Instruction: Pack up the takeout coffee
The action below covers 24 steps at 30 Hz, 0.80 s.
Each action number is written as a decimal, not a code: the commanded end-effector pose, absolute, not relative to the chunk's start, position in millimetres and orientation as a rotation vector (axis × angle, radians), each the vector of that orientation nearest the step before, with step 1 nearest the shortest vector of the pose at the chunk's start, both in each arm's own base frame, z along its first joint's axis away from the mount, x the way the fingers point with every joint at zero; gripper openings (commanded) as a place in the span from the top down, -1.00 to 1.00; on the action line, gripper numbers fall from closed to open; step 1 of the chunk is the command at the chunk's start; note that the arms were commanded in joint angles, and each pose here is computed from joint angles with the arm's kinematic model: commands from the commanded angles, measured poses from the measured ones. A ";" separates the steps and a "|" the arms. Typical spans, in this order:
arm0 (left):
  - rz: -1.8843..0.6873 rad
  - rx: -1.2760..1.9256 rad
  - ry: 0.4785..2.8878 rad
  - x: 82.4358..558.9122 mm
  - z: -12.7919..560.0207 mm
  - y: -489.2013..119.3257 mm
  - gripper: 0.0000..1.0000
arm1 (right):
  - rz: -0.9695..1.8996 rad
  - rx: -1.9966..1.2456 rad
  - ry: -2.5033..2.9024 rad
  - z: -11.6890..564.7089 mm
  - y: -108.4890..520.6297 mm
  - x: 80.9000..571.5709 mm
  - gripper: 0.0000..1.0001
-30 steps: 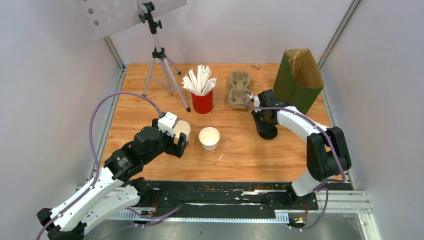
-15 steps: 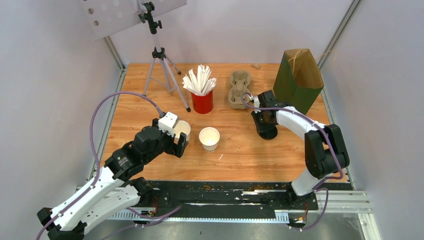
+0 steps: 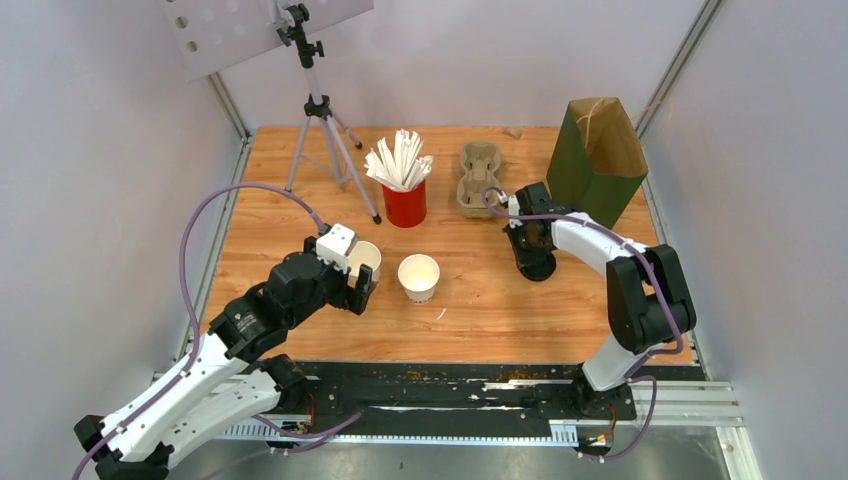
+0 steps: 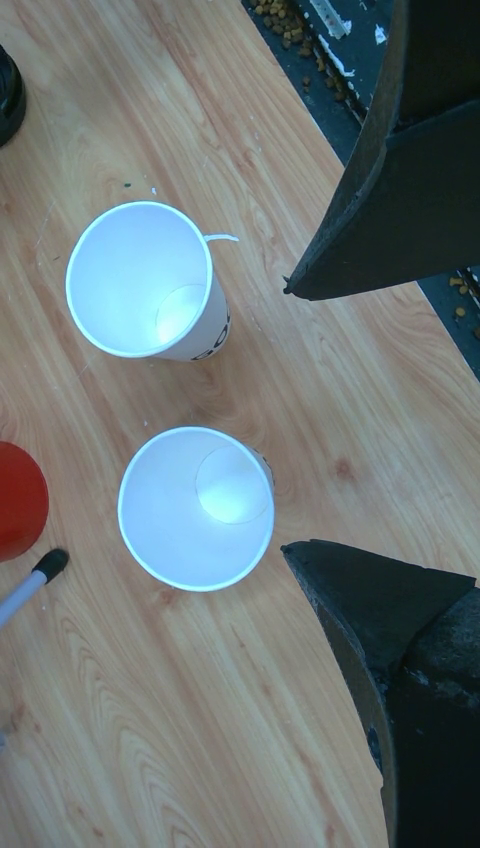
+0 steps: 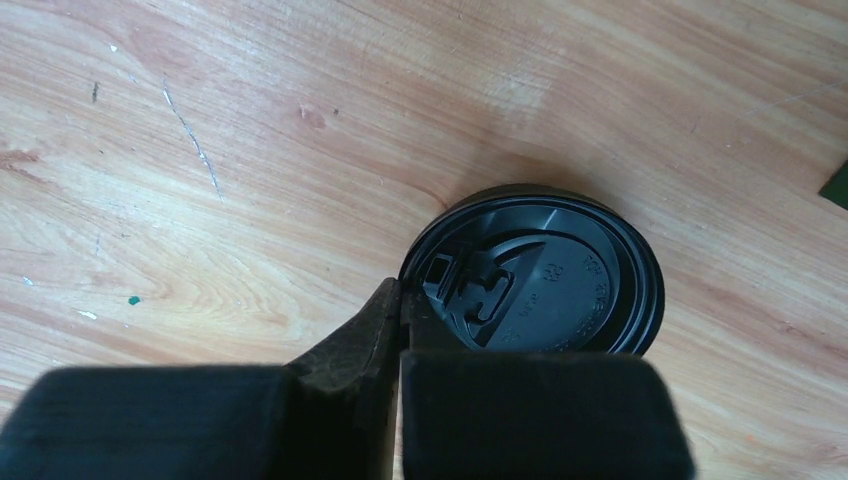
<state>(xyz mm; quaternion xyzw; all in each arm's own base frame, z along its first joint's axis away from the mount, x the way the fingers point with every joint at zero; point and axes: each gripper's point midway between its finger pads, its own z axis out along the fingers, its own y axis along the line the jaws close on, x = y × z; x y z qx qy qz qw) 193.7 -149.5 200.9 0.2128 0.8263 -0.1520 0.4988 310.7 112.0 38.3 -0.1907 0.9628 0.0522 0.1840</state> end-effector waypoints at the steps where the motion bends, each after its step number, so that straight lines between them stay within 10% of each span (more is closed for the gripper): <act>1: -0.369 0.512 1.955 197.5 212.4 -150.7 -0.94 | 0.174 -0.550 2.691 46.7 115.1 314.7 1.00; 24: -0.383 0.522 1.967 196.0 209.6 -153.6 -1.00 | 0.320 -0.483 2.705 73.7 128.1 295.9 0.98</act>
